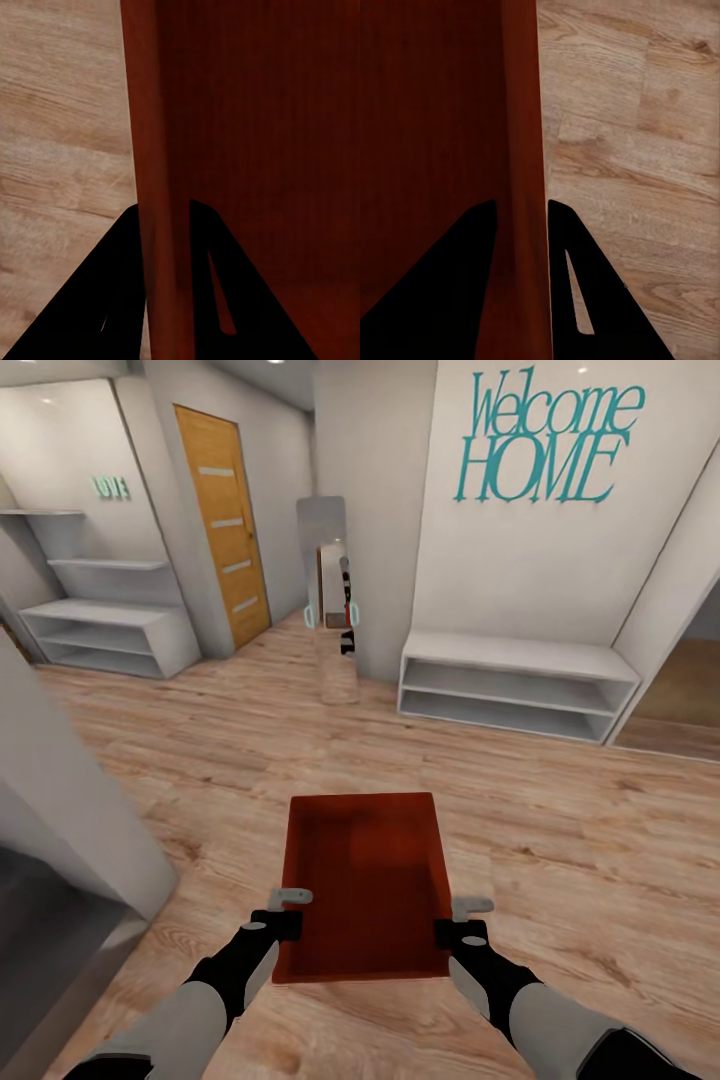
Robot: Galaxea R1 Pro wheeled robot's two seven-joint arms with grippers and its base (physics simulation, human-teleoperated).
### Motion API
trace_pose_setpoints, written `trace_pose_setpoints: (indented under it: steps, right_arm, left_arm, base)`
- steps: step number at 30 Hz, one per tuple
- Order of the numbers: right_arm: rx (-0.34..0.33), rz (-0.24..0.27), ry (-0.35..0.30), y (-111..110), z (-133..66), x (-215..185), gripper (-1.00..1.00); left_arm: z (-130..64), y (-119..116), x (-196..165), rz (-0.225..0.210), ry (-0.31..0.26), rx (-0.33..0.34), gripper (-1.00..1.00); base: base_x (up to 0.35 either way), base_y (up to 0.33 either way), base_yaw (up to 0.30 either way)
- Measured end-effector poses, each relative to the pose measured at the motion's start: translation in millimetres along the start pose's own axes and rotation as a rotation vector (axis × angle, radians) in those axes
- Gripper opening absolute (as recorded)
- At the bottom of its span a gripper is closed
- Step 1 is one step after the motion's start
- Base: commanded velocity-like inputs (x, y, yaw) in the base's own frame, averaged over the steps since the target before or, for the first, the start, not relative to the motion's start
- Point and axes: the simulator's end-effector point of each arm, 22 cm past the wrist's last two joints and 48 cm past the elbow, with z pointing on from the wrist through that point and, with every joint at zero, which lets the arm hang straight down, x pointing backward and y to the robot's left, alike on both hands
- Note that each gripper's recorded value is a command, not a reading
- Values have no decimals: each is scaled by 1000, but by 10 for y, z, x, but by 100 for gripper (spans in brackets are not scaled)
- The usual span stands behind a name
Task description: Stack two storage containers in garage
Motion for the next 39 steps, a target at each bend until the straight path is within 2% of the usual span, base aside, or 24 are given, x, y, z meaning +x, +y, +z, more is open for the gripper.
trace_pose_setpoints:
  steps: [27, 39]
  right_arm:
    - [0, 0, 0, 0, 0, -1, -100]
    - [0, 0, 0, 1, 0, -2, -100]
  left_arm:
    - [0, 0, 0, 0, 0, 0, -100]
    - [0, 1, -2, 0, 0, 0, -100]
  base:
    - [323, 0, 3]
    - [323, 0, 239]
